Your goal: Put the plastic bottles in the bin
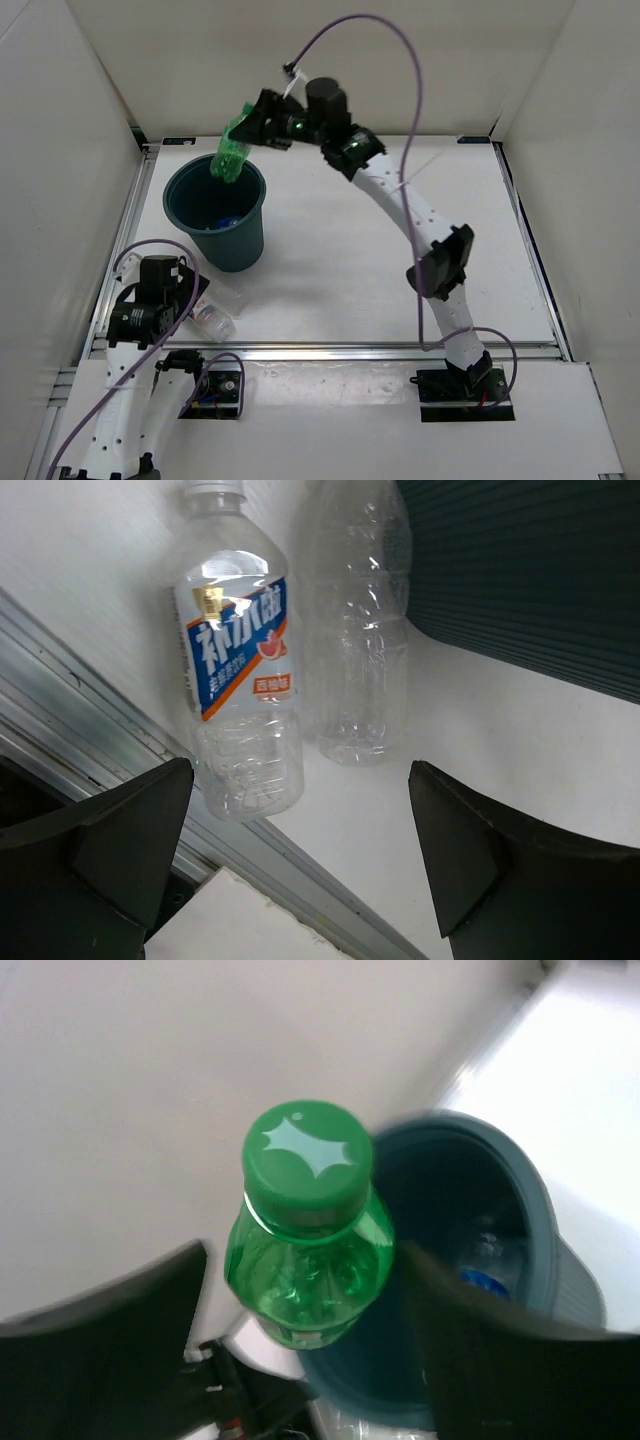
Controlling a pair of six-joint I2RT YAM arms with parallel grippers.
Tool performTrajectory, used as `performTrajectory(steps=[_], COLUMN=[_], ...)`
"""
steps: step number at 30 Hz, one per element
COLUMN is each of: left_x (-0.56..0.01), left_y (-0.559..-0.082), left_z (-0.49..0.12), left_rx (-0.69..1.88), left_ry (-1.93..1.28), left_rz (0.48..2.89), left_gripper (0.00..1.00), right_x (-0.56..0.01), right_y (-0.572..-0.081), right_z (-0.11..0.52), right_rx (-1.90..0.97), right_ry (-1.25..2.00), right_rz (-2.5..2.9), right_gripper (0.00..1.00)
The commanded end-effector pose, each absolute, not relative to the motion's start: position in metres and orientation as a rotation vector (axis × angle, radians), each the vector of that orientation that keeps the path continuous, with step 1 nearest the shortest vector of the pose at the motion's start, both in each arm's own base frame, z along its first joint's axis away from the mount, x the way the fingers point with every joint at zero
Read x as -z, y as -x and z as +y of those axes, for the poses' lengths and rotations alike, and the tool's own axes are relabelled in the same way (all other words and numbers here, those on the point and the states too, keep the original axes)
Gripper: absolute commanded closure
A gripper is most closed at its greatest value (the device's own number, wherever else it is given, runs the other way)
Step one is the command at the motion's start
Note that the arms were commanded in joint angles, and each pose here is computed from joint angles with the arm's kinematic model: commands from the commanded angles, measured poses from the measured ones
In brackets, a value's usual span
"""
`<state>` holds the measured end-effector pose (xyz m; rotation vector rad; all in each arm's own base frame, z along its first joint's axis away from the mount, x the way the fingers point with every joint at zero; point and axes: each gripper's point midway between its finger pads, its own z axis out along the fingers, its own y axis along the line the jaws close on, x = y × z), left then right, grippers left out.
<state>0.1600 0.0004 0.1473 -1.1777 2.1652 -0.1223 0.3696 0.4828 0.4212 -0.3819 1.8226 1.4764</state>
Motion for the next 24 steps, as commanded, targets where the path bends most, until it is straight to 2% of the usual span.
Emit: performTrajectory(steps=[1, 3, 4, 6, 7, 8, 10, 12, 14, 18, 24], left_x=[-0.162, -0.163, -0.163, -0.164, -0.163, -0.161, -0.153, -0.139, -0.129, -0.107, -0.101], left_y=[-0.174, -0.175, -0.175, -0.180, -0.181, -0.183, -0.186, -0.185, -0.185, -0.177, -0.168], left_z=[-0.012, -0.014, -0.015, -0.016, -0.018, -0.021, -0.025, -0.028, -0.031, -0.020, 0.007], left_rx=[0.197, 0.205, 0.215, 0.223, 0.243, 0.266, 0.297, 0.317, 0.334, 0.241, 0.057], left_ry=[1.058, 1.044, 1.041, 1.023, 1.016, 1.010, 1.021, 1.034, 1.061, 1.139, 1.277], left_rz=[2.201, 2.215, 2.220, 2.205, 2.200, 2.204, 2.191, 2.198, 2.208, 2.215, 2.147], left_gripper=[0.00, 0.00, 0.00, 0.00, 0.00, 0.00, 0.00, 0.00, 0.00, 0.00, 0.00], right_x=[-0.400, -0.384, -0.397, -0.400, -0.423, -0.403, -0.416, -0.390, -0.397, -0.387, -0.377], right_y=[-0.380, -0.379, -0.377, -0.373, -0.362, -0.361, -0.349, -0.346, -0.326, -0.304, -0.297], right_z=[0.510, 0.507, 0.495, 0.477, 0.455, 0.445, 0.409, 0.386, 0.366, 0.341, 0.325], right_rx=[-1.410, -1.368, -1.318, -1.271, -1.262, -1.227, -1.201, -1.180, -1.202, -1.176, -1.131], right_ry=[0.371, 0.375, 0.377, 0.385, 0.383, 0.380, 0.365, 0.345, 0.356, 0.392, 0.418], right_rz=[1.799, 1.864, 1.841, 1.857, 1.831, 1.895, 1.915, 2.004, 2.015, 2.064, 2.114], right_gripper=[0.12, 0.03, 0.00, 0.00, 0.00, 0.00, 0.00, 0.00, 0.00, 0.00, 0.00])
